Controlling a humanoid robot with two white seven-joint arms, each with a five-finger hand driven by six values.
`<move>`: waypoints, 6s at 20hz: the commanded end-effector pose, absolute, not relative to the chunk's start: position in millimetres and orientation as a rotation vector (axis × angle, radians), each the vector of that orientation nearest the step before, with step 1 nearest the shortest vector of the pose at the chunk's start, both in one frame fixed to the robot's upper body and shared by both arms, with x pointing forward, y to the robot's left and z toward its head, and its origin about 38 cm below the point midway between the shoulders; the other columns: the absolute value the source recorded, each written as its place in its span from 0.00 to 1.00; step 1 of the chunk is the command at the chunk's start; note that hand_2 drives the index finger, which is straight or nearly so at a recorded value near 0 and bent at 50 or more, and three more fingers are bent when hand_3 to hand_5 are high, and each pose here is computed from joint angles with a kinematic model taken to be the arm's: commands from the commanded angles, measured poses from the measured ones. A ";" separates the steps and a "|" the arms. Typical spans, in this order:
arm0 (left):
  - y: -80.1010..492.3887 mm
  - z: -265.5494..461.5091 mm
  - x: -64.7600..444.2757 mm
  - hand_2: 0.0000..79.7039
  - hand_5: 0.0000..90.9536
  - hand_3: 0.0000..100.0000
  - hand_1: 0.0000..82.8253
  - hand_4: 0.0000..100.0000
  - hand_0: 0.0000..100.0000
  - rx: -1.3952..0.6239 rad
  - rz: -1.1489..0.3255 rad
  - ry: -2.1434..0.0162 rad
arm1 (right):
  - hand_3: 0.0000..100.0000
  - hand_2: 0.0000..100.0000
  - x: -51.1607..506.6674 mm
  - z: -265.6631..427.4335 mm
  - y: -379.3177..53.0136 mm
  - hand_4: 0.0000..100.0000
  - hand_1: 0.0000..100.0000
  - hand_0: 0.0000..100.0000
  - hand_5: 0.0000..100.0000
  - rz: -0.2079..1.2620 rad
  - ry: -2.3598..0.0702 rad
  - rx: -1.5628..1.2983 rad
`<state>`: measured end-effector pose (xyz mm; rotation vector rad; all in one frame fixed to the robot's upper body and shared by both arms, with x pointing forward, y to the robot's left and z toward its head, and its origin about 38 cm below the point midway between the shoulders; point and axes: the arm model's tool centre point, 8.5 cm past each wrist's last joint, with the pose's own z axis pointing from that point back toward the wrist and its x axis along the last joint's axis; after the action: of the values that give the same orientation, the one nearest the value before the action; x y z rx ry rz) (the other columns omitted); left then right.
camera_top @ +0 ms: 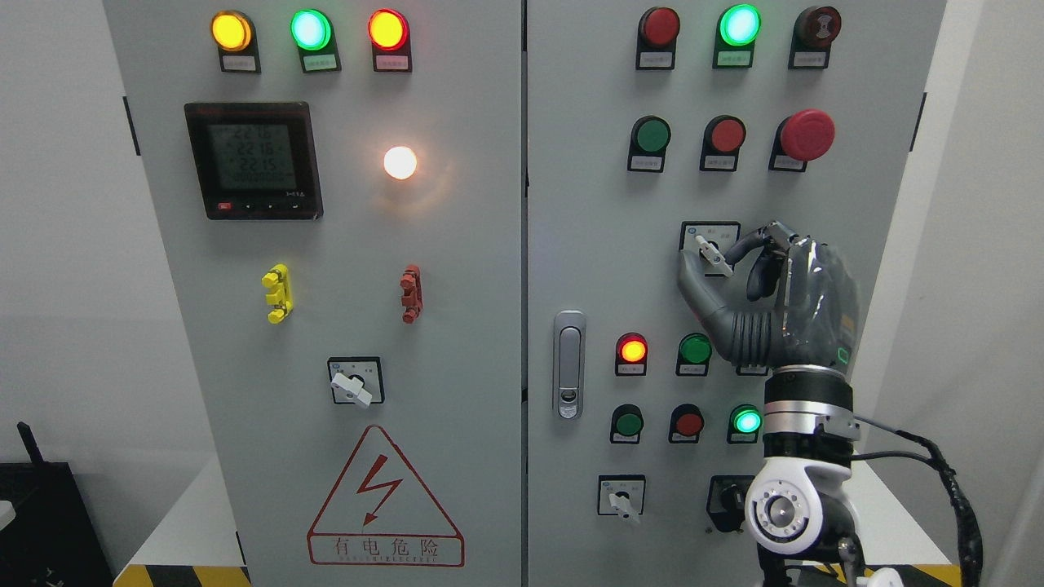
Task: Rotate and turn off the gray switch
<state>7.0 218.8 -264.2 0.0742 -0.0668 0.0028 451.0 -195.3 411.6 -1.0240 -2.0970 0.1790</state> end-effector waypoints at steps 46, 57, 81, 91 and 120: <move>219.1 -264.2 21.9 0.00 0.00 0.00 0.47 0.00 0.12 0.076 0.030 -0.102 | 1.00 0.69 452.9 412.6 -193.1 0.97 0.50 0.37 1.00 0.187 -2.095 -1.023; 219.1 -264.2 21.9 0.00 0.00 0.00 0.47 0.00 0.12 0.076 0.031 -0.102 | 1.00 0.69 453.2 413.0 -192.6 0.97 0.50 0.46 1.00 0.186 -2.095 -1.022; 219.1 -264.3 21.7 0.00 0.00 0.00 0.47 0.00 0.12 0.076 0.031 -0.100 | 1.00 0.71 453.1 413.6 -192.5 0.97 0.41 0.44 1.00 0.183 -2.098 -1.017; 219.1 -264.2 21.9 0.00 0.00 0.00 0.47 0.00 0.12 0.076 0.031 -0.102 | 1.00 0.71 452.2 410.9 -192.8 0.97 0.39 0.30 1.00 0.187 -2.102 -1.018; 219.1 -264.2 21.9 0.00 0.00 0.00 0.47 0.00 0.12 0.076 0.031 -0.102 | 1.00 0.70 431.6 413.6 -206.6 0.97 0.39 0.28 1.00 0.144 -2.158 -1.072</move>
<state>6.9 218.8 -264.2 0.0750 -0.0656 0.0028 442.8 -207.1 411.0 -1.0616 -2.1207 0.1400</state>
